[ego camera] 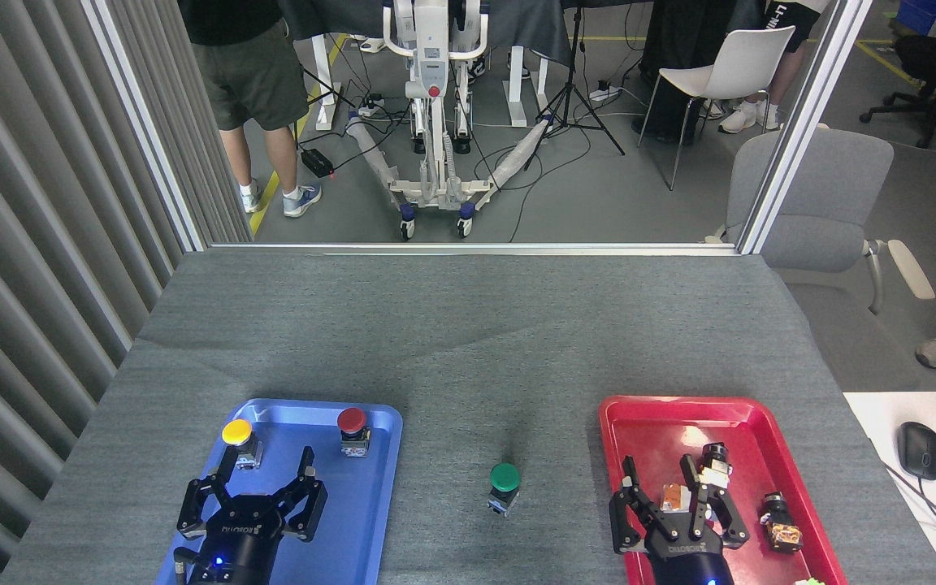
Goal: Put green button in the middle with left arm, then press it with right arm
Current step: 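Move the right hand from the red tray toward the green button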
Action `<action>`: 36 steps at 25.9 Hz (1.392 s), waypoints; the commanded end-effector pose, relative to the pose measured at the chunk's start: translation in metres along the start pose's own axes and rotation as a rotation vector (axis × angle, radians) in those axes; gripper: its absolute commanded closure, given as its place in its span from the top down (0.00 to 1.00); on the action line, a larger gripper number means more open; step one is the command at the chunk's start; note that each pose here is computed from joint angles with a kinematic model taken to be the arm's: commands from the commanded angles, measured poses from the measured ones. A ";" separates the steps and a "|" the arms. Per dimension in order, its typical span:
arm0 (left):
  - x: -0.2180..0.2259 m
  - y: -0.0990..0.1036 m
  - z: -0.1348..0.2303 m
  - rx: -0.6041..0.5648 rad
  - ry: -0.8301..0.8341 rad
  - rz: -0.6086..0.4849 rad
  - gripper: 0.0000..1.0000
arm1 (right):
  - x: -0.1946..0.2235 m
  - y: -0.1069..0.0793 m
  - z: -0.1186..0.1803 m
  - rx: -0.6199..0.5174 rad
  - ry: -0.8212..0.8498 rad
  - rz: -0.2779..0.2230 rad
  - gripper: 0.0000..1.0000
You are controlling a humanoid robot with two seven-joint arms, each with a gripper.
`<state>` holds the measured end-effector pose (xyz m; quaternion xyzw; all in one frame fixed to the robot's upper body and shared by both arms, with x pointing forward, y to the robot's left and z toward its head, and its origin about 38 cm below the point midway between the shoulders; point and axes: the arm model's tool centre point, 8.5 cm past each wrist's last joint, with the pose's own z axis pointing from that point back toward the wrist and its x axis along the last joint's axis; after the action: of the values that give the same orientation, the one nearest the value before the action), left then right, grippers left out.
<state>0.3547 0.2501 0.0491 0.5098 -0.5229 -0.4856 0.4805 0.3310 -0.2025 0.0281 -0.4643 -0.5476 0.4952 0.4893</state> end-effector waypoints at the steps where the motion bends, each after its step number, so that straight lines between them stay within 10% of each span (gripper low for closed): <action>1: 0.000 0.003 -0.001 0.010 0.000 0.001 1.00 | 0.047 0.000 -0.016 0.036 -0.074 -0.034 0.06; 14: -0.001 0.003 0.000 0.007 0.003 0.002 1.00 | 0.134 0.022 -0.038 0.131 -0.157 -0.015 0.00; 36: -0.001 0.003 -0.001 0.007 -0.007 0.007 1.00 | 0.131 0.055 -0.033 0.228 -0.125 0.024 0.00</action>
<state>0.3549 0.2508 0.0521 0.5083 -0.5274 -0.4830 0.4798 0.3539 -0.0638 -0.0142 -0.3796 -0.5165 0.5866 0.4949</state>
